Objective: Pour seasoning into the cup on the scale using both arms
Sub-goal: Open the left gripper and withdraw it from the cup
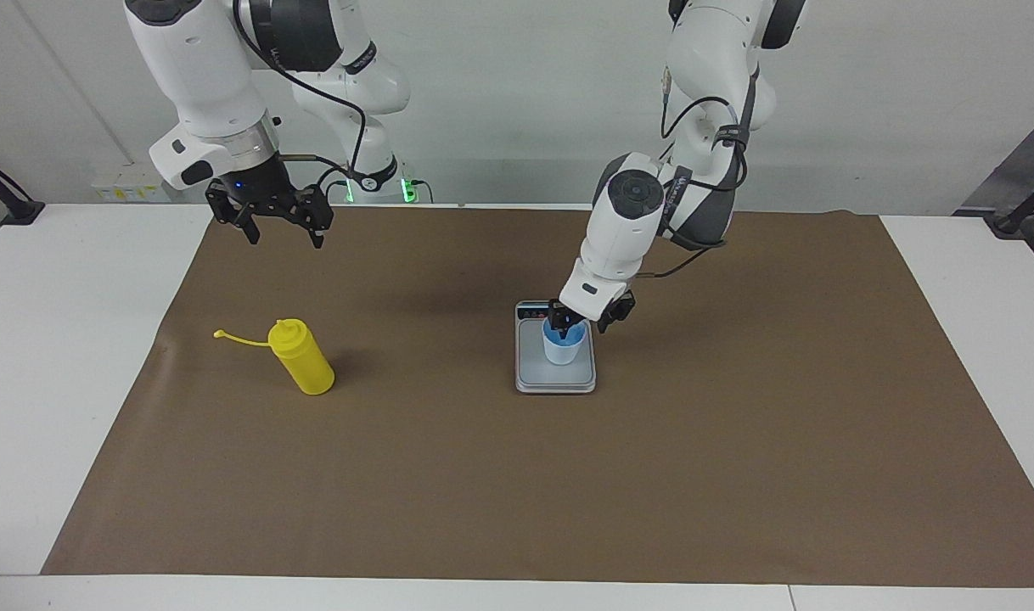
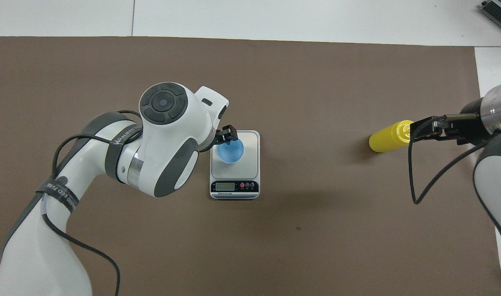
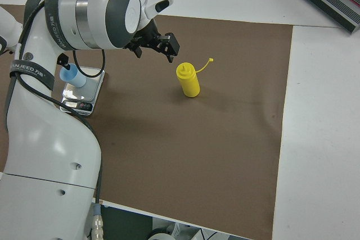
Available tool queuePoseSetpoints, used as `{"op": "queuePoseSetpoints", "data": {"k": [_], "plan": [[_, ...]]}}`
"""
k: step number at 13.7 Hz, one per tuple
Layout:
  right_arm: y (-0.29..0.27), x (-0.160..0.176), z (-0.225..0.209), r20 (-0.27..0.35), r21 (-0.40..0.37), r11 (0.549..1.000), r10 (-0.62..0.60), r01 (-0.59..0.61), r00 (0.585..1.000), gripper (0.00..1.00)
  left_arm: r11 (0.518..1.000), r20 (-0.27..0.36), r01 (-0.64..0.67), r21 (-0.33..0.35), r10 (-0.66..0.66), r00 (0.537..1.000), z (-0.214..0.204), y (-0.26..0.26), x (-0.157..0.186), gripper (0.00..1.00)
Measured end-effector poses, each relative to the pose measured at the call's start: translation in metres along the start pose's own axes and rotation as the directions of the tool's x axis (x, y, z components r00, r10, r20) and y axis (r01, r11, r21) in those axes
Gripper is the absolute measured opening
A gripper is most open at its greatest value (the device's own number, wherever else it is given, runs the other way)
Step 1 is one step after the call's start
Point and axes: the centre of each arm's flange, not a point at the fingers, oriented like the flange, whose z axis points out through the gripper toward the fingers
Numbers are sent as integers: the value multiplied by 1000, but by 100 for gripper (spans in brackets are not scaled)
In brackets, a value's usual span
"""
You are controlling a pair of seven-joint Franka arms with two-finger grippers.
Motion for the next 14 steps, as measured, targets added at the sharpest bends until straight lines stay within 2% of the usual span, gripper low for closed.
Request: {"op": "queuePoseSetpoints", "data": {"k": [5, 8, 14], "plan": [[0, 0, 0, -1, 0, 1000, 0, 0, 1000, 100, 999, -44, 39, 19, -38, 998, -59, -57, 27, 100], [0, 0, 0, -1, 0, 1000, -5, 5, 1000, 100, 999, -38, -11, 40, 13, 999, -71, -83, 37, 100], [32, 3, 10, 6, 18, 990, -139, 139, 990, 100, 991, -15, -122, 51, 123, 992, -121, -177, 59, 100]]}}
